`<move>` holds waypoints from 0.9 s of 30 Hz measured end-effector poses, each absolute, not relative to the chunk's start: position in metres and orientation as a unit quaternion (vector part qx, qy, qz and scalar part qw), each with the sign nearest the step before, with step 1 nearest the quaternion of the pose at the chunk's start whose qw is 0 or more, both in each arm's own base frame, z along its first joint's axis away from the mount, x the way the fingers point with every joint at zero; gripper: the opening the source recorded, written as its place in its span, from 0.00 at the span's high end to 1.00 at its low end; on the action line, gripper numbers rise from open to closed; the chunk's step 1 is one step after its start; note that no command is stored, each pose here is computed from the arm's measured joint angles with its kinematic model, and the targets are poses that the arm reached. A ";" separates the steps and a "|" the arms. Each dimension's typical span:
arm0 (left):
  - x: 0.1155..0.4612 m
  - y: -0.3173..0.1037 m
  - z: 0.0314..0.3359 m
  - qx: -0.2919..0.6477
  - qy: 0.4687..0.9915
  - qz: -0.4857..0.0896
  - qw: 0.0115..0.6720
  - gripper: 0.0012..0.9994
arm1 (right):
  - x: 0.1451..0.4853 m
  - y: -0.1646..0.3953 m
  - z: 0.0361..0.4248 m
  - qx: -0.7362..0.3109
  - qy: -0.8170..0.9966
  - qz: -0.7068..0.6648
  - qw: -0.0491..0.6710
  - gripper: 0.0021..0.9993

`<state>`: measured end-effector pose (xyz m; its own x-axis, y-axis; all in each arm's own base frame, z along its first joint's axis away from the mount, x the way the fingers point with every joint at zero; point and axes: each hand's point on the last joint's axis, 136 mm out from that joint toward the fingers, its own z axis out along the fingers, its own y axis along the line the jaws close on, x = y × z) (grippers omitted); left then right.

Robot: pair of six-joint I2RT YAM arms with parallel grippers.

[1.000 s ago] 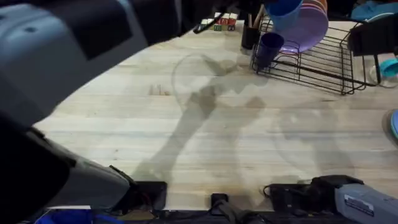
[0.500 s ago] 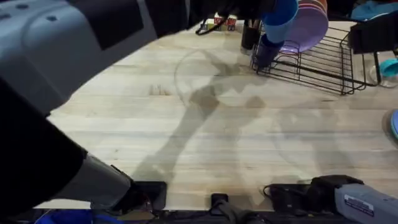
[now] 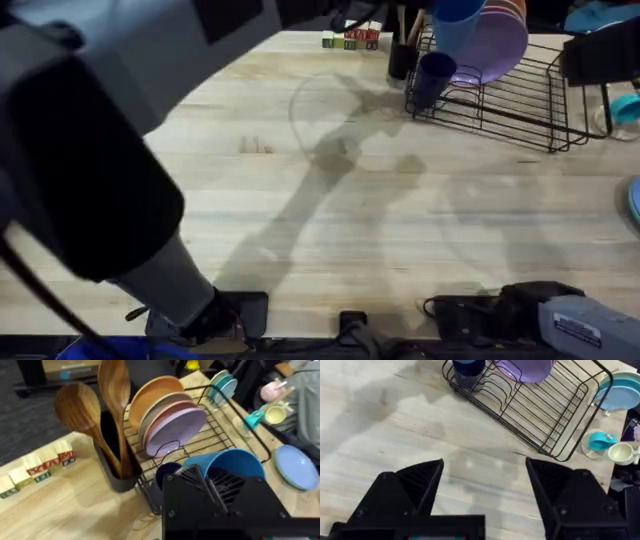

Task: Pick up the cup on the table and put them onto the rack.

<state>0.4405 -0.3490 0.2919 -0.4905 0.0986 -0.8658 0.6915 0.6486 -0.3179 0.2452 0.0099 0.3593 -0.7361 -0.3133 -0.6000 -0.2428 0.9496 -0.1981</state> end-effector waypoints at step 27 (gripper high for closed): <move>0.460 -0.362 0.240 0.237 0.819 -0.304 0.426 0.96 | 0.245 0.010 0.359 -0.149 0.930 -0.053 0.331 0.01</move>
